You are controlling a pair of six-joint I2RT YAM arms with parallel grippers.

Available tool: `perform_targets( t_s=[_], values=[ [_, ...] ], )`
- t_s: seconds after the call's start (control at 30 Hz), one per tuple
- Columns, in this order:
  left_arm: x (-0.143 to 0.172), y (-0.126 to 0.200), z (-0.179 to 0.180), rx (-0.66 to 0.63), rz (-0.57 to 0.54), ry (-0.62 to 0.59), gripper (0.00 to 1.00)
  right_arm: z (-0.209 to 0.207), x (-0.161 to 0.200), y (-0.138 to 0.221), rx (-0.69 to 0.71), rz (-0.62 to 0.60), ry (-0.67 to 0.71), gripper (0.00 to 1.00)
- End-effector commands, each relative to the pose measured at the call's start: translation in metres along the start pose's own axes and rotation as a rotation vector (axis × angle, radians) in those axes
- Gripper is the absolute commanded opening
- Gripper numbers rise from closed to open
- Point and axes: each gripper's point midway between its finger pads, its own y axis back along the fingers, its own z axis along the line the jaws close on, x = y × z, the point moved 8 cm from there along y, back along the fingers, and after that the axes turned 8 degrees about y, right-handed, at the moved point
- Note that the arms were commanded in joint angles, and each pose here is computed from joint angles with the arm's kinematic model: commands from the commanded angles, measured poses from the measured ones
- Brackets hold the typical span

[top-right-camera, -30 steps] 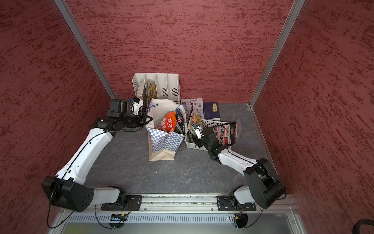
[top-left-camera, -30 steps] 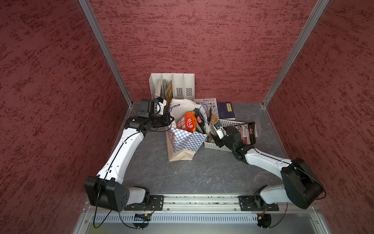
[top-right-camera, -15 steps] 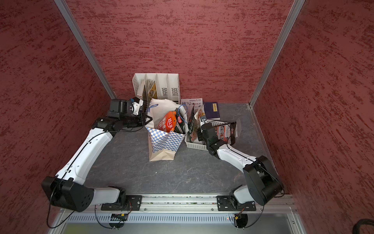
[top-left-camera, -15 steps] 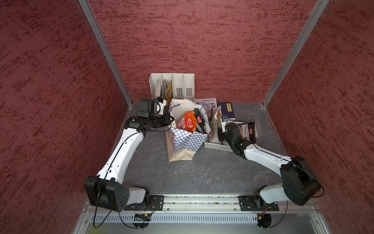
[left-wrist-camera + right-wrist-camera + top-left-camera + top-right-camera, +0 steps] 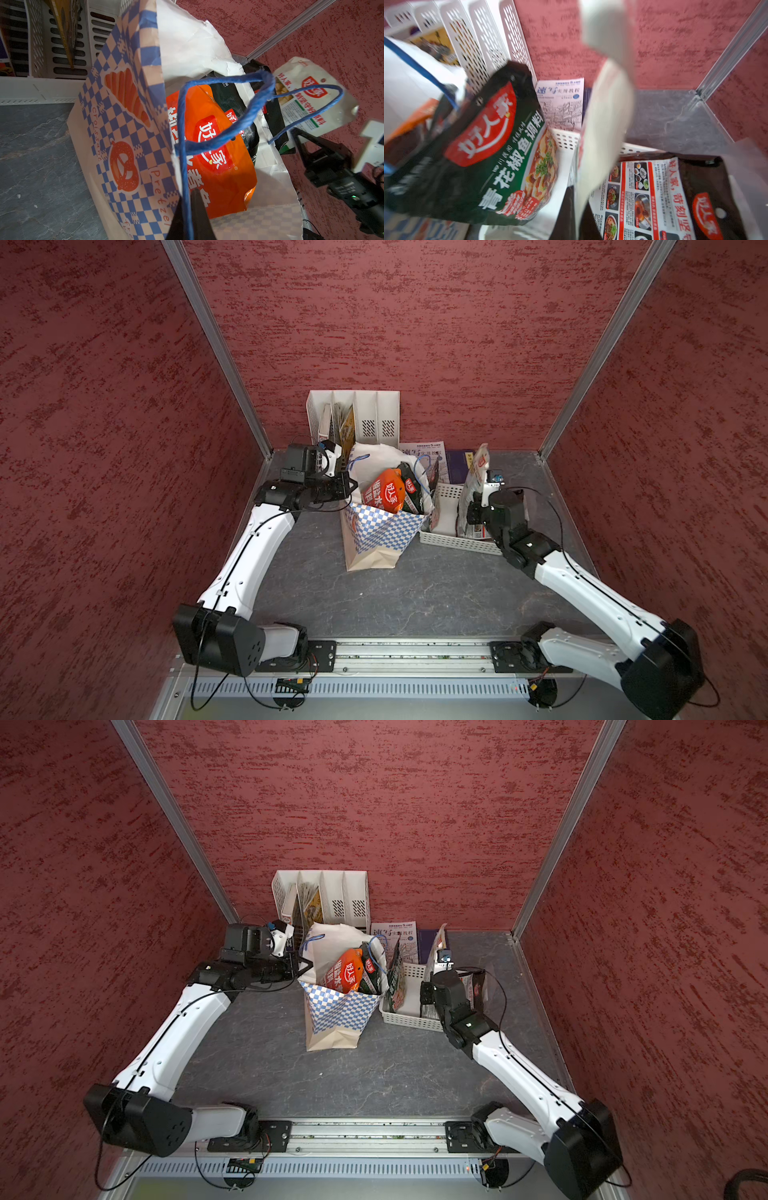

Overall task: Place the condiment packets inside the bag
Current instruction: Pick up the condiment packet from the storage box, then place the condiment packet in the paper bag.

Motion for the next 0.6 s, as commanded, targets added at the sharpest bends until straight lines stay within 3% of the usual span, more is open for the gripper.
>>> perform_targets(
  t_s=[0.0, 0.17, 0.33, 0.47, 0.57],
  values=[
    [-0.01, 0.012, -0.013, 0.062, -0.086, -0.062, 0.0, 0.015, -0.061, 0.04, -0.122, -0.196, 0.047, 0.0],
    [-0.01, 0.01, -0.011, 0.057, -0.081, -0.055, 0.0, 0.048, -0.125, 0.087, -0.319, -0.401, 0.137, 0.0],
    [-0.01, 0.009, -0.01, 0.053, -0.078, -0.055, 0.0, 0.079, -0.163, 0.124, -0.568, -0.601, 0.158, 0.0],
    [-0.011, 0.01, -0.011, 0.051, -0.081, -0.058, 0.0, 0.109, -0.176, 0.13, -0.813, -0.643, 0.192, 0.0],
    [-0.01, 0.01, -0.011, 0.053, -0.079, -0.057, 0.0, 0.127, -0.181, 0.11, -0.846, -0.607, 0.164, 0.0]
  ],
)
